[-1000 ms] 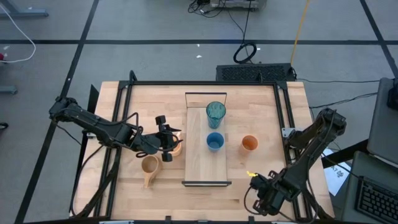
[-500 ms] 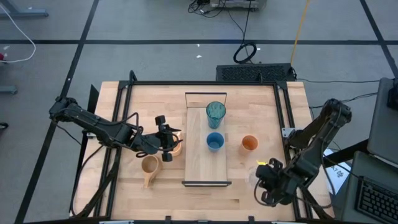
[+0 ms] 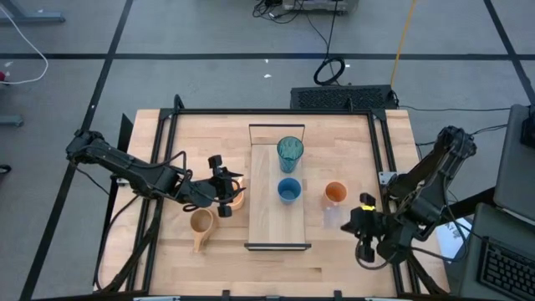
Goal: Stack small to large cups/mugs on shelf
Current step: Put the transparent mug on the shelf
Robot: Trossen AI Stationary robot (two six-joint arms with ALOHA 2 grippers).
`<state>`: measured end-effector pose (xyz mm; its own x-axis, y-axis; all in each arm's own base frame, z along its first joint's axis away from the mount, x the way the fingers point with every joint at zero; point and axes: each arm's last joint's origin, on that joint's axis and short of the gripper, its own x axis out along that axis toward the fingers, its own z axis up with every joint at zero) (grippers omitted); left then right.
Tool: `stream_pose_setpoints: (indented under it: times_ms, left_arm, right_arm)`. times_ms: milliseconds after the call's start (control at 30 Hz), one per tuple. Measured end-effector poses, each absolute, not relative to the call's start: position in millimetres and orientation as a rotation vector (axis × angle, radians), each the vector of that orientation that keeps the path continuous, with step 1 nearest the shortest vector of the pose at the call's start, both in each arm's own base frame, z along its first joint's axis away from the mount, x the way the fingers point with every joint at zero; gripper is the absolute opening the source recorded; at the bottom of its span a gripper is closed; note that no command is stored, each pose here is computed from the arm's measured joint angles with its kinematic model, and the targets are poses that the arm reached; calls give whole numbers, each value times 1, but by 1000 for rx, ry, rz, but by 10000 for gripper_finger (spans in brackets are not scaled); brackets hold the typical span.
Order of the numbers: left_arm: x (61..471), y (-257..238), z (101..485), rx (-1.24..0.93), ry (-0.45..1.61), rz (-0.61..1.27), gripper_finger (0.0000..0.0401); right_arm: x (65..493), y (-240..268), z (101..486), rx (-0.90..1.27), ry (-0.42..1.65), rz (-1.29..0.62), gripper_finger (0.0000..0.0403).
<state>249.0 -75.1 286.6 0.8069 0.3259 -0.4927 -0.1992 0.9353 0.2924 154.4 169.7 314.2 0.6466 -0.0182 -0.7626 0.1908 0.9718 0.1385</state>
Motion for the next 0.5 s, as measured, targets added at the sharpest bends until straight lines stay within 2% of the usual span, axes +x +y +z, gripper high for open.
stream_pose_setpoints:
  times_ms: [500]
  left_arm:
    - [249,-74,288,215,546,338,188]
  right_arm:
    - [166,168,329,-268,456,-299,0]
